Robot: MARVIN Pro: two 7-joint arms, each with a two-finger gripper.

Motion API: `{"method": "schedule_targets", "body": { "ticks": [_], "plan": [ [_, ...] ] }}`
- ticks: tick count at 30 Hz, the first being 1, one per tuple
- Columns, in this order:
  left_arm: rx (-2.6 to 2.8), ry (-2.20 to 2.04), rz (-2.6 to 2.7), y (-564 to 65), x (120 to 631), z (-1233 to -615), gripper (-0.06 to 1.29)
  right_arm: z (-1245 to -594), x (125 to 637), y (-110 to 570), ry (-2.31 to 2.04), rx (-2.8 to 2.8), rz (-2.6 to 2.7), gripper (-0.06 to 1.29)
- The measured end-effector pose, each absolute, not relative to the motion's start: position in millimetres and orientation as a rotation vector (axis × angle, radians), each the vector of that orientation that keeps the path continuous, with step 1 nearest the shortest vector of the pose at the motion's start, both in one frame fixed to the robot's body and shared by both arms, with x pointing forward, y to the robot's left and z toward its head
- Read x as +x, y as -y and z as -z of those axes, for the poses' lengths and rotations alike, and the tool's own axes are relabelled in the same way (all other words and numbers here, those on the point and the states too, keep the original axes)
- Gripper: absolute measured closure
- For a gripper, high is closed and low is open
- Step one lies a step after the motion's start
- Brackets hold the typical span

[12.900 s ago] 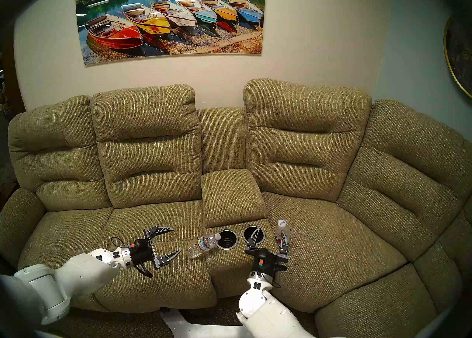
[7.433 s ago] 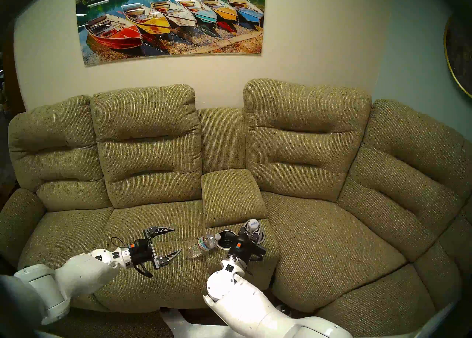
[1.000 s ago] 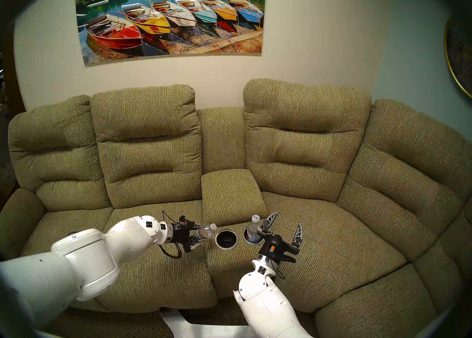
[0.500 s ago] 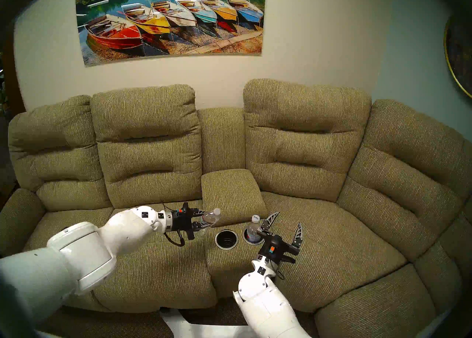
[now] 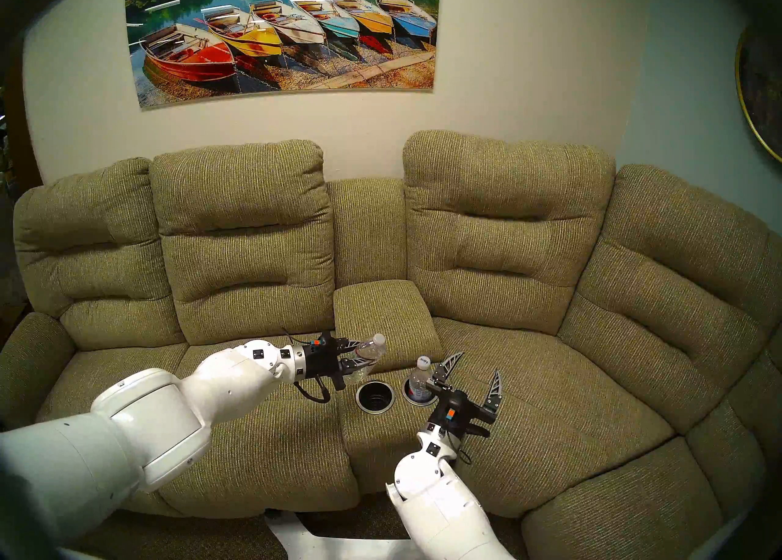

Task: Put bottles into cup holders

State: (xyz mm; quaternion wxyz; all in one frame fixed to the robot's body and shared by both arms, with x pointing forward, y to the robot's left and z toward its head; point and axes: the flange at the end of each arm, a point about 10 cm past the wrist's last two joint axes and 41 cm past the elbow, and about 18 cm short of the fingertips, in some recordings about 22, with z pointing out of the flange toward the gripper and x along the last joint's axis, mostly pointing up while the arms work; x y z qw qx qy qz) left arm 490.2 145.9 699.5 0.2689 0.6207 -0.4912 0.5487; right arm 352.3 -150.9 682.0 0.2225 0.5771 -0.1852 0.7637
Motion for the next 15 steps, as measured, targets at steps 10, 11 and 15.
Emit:
{"method": "schedule_targets", "body": {
  "ticks": [10, 11, 15],
  "plan": [
    [1.725, 1.241, -1.466, -136.5, 479.6, -683.9, 0.82, -682.0, 352.1, 151.1, 0.512, 1.591, -2.105, 0.02],
    [1.734, 1.231, -1.461, -136.0, 477.9, -681.5, 0.82, -682.0, 352.1, 151.1, 0.512, 1.59, -2.104, 0.02],
    [1.761, 1.203, -1.446, -134.9, 473.4, -674.9, 0.82, -682.0, 352.0, 151.1, 0.513, 1.589, -2.102, 0.02]
  ]
}}
